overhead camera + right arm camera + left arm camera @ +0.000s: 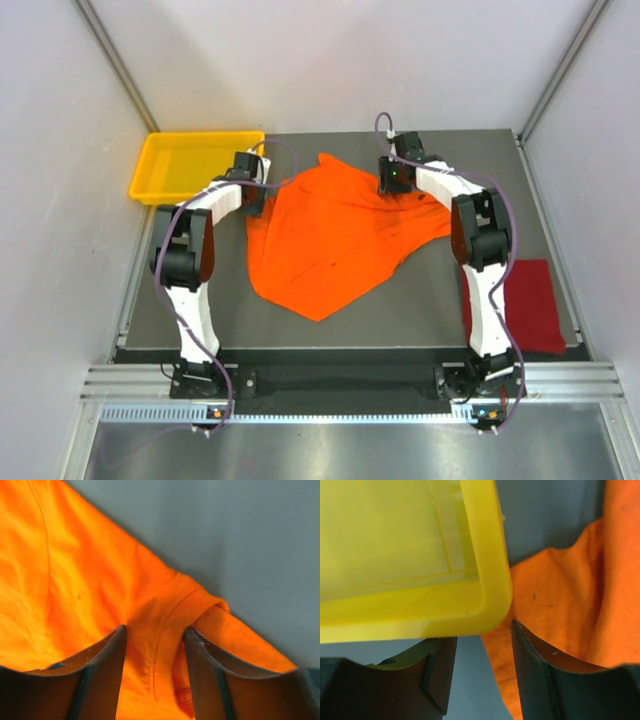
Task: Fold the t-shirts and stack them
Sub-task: Flatten the tshirt out
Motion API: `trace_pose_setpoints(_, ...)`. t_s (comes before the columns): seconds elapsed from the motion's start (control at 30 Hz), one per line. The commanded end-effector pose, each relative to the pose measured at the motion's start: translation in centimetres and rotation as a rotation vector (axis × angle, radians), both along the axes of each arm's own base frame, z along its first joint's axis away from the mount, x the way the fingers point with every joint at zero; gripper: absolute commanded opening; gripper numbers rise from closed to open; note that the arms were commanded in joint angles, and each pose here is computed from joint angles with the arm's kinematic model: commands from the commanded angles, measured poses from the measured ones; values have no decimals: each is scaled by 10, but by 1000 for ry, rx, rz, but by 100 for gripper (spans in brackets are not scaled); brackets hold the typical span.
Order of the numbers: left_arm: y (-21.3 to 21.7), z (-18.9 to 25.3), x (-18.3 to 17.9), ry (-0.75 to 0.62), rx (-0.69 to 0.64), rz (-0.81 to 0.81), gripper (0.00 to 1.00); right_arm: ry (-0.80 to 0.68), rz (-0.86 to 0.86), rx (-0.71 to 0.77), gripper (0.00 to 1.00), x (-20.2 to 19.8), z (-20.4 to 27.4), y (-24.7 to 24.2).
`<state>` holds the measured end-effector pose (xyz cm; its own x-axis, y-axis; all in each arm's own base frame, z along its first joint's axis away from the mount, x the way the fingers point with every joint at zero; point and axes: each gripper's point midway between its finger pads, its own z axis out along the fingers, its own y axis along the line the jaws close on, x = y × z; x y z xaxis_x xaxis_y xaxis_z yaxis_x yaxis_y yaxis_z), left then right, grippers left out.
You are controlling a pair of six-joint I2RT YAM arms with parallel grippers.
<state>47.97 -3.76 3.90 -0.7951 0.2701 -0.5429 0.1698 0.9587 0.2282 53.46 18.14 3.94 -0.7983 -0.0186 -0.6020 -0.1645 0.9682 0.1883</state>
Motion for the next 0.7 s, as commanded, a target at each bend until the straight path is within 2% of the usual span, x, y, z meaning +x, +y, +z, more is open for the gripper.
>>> trace_pose_setpoints(0.0,-18,-10,-9,53,-96,-10,53,23,43,25,43,-19,0,11)
trace_pose_setpoints(0.07,-22,-11,-11,53,-100,-27,56,21,32,14,29,-22,0,7)
trace_pose_setpoints(0.1,-19,-11,-9,51,-84,-22,56,33,20,-9,11,-25,-3,2)
trace_pose_setpoints(0.13,-17,-16,-9,61,-67,-17,56,47,17,-22,3,-29,-4,-2)
trace_pose_setpoints(0.17,-12,-18,-11,70,-42,2,54,45,13,-27,0,-33,2,-5)
trace_pose_setpoints(0.23,-10,-22,-13,85,-28,3,52,66,1,-63,0,-51,-3,-19)
trace_pose_setpoints(0.27,-11,-23,-16,91,-31,-3,50,22,-7,-62,0,-55,21,-25)
trace_pose_setpoints(0.3,-13,-26,-22,107,-42,-15,50,51,-23,-95,0,-73,10,-40)
trace_pose_setpoints(0.33,-14,-19,-24,97,-48,-26,51,8,-42,-108,0,-79,33,-51)
trace_pose_setpoints(0.4,-19,-15,-33,110,-72,-53,57,54,-73,-162,0,-108,23,-82)
trace_pose_setpoints(0.47,-20,5,-34,73,-79,-70,60,52,-89,-177,0,-128,35,-102)
trace_pose_setpoints(0.53,-21,21,-35,43,-88,-88,63,123,-113,-202,0,-156,23,-132)
trace_pose_setpoints(0.57,-24,25,-37,43,-102,-103,63,122,-119,-203,4,-161,28,-139)
trace_pose_setpoints(0.6,-28,27,-39,44,-118,-125,63,143,-150,-218,11,-167,27,-155)
trace_pose_setpoints(0.63,-39,34,-43,46,-163,-176,63,136,-173,-226,23,-165,30,-162)
trace_pose_setpoints(0.67,-45,36,-46,47,-178,-197,62,126,-177,-225,30,-160,35,-164)
